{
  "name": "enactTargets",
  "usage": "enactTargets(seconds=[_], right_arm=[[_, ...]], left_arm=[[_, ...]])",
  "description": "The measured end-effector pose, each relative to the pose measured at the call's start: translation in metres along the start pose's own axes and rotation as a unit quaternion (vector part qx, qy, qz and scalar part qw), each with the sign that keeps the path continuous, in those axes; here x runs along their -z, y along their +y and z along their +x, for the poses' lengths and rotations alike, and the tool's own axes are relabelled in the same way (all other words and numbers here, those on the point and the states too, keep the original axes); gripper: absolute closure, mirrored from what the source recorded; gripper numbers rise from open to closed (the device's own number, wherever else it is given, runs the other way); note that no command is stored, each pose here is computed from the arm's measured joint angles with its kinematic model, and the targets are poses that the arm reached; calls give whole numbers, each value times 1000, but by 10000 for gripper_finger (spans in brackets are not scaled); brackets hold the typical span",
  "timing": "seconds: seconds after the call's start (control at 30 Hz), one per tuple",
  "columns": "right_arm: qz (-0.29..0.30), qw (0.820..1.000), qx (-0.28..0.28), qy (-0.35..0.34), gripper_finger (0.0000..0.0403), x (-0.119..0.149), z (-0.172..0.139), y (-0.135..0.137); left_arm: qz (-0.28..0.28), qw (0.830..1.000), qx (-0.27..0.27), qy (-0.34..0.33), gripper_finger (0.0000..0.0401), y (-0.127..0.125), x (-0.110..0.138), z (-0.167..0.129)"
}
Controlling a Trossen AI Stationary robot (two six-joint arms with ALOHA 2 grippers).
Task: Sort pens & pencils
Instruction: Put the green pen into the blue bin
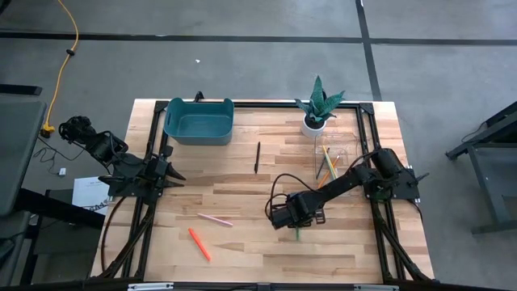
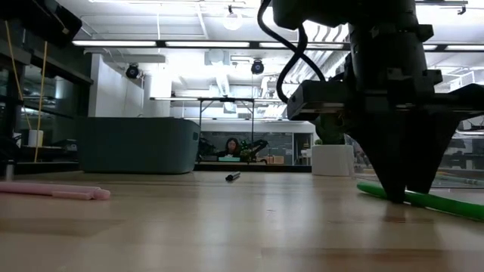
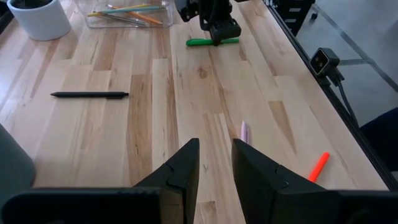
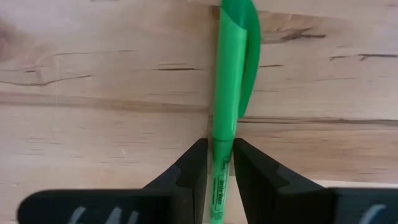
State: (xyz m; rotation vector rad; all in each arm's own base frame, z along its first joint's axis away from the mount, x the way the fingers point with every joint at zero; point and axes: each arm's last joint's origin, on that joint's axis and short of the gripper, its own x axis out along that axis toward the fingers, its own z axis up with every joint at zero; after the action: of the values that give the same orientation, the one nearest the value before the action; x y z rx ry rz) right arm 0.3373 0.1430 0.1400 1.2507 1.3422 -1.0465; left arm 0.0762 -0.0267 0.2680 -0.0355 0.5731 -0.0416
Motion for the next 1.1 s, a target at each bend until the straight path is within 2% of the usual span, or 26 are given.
enactTargets(seconds=[0.17,0.43,0.67,0.87,1.1], right_arm=[[-3,1000,1,0,341,0,0,0],[-6,1000,-8,-4,395,0,0,1],[-19,999,-32,-7,390,2,-2,8],[-39,992,-108,-50,392,0,-19,29],[-76,971,-204,-99,393,-14,-43,57]], left_arm=[[-1,1000,0,0,318,0,0,0],[-1,1000,-1,-1,318,0,0,0],[-11,1000,2,-17,318,-1,-3,0],[-22,999,-11,-37,318,0,-7,0],[-47,997,-6,-67,318,-2,-13,-1]])
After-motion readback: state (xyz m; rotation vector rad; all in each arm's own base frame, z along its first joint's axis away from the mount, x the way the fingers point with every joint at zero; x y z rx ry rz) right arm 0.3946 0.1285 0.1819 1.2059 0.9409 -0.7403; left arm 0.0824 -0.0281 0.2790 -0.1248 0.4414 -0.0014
